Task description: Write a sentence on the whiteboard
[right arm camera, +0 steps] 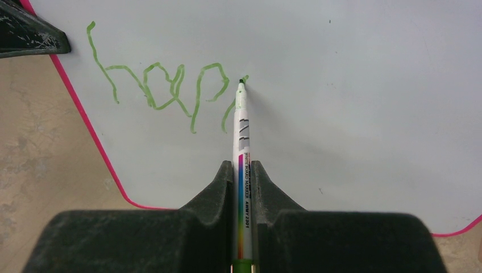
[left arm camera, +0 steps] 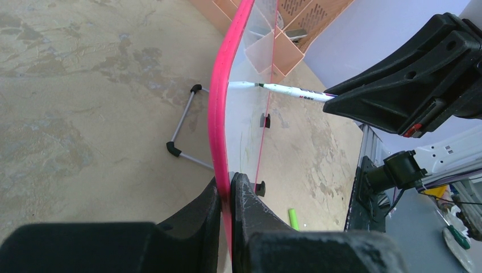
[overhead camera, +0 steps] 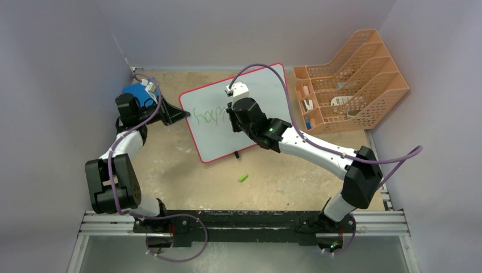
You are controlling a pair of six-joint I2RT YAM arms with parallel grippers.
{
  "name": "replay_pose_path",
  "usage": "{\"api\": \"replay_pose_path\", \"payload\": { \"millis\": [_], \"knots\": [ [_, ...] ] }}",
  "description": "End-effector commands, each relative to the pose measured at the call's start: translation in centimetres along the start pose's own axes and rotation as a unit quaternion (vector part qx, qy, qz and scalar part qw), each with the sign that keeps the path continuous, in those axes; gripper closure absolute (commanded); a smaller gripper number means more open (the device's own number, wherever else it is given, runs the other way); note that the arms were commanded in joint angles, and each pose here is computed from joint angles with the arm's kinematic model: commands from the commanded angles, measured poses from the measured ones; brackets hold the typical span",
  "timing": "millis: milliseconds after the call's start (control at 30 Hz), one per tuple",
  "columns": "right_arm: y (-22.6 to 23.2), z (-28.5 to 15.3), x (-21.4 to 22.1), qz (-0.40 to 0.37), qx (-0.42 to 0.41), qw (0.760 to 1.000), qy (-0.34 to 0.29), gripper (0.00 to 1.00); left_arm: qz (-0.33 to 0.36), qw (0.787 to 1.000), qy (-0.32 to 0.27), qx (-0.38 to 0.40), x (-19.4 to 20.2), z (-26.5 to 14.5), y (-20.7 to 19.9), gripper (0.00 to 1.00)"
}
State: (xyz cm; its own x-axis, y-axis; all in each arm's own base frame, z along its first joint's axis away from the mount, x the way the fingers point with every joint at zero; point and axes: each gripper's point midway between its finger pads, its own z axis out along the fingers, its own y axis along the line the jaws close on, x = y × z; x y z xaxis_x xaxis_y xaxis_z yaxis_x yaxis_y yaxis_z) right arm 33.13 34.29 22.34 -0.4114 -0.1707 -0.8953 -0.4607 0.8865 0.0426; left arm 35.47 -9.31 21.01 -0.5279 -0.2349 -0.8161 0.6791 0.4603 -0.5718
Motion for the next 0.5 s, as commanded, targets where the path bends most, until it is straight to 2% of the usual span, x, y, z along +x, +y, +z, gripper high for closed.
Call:
{"api": "replay_pose_path", "payload": {
  "millis": [0,467],
  "knots": [
    [-0.2,-0.2,-2.9,0.009,0.006,0.999,-0.038,1.00,0.038,0.999,0.001,0.013,-0.7,0.4,-1.0,1.00],
    [-1.4,-0.4,-3.3,0.015,0.023,0.999,-0.042,1.00,0.039,0.999,0.001,0.013,-0.8,0.4,-1.0,1.00]
  ]
}}
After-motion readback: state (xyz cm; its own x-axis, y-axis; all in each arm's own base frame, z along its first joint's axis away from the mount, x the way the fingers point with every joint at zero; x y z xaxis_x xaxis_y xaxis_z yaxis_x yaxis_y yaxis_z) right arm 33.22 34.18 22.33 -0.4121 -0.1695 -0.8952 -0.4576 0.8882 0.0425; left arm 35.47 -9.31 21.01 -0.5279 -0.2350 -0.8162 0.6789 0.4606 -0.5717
